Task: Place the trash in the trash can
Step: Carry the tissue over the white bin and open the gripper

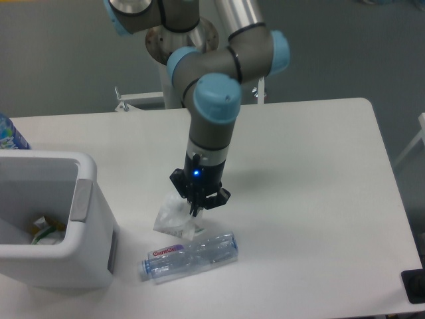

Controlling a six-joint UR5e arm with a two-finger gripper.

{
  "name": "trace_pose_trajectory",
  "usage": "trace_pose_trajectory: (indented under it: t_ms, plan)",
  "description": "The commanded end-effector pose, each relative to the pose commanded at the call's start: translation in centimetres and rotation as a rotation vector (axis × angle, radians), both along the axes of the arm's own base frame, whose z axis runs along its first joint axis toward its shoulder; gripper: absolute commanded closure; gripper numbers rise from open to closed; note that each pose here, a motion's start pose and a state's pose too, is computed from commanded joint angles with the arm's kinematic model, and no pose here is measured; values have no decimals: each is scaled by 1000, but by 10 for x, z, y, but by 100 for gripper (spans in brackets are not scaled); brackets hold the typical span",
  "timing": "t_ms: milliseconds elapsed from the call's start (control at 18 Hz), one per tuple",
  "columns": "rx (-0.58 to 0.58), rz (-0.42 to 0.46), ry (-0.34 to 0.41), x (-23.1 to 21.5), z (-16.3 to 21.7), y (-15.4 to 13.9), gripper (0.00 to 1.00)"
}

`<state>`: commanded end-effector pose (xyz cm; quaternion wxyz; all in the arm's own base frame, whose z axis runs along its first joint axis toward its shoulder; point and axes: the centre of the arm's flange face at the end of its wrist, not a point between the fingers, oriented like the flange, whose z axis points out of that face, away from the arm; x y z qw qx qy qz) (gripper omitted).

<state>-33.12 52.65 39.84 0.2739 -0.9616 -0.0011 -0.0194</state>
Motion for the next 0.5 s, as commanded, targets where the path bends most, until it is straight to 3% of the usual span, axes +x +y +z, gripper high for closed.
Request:
trace_pose_trajectory:
  t_ms: [278,500]
  plan:
    - [141,70,-38,5,72,13,100]
    - [237,71,-64,29,121,5,100]
